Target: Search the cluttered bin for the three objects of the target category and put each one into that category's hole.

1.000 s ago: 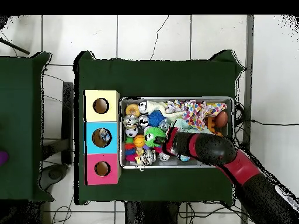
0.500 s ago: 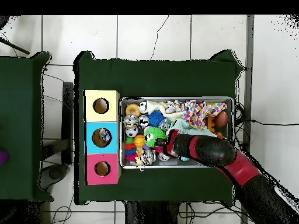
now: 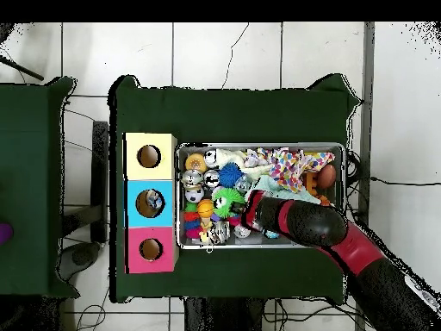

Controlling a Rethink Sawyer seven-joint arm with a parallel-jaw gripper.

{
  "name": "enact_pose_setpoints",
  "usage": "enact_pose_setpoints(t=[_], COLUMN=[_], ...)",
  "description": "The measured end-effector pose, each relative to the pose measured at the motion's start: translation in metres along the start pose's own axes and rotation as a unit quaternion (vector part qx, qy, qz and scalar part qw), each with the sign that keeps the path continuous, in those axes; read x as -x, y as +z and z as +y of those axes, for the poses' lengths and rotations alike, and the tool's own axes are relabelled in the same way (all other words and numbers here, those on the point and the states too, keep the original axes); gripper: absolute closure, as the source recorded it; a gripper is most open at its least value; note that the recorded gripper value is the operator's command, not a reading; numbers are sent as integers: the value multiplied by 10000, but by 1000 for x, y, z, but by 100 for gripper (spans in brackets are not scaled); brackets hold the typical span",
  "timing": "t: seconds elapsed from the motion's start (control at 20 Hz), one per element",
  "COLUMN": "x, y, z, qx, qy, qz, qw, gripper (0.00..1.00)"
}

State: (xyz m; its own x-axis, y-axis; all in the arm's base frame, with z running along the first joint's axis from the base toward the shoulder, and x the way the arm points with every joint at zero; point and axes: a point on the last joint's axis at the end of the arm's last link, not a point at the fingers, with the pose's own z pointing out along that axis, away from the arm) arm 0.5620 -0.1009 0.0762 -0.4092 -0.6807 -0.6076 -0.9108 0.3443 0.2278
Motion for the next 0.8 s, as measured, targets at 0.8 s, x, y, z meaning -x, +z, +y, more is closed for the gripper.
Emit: enact_pose_setpoints(t=[0.8], x=[0], y=[0], z=[-6], qx=[-215], qy=[-1], qz=[5], qw=[9998], gripper=[100])
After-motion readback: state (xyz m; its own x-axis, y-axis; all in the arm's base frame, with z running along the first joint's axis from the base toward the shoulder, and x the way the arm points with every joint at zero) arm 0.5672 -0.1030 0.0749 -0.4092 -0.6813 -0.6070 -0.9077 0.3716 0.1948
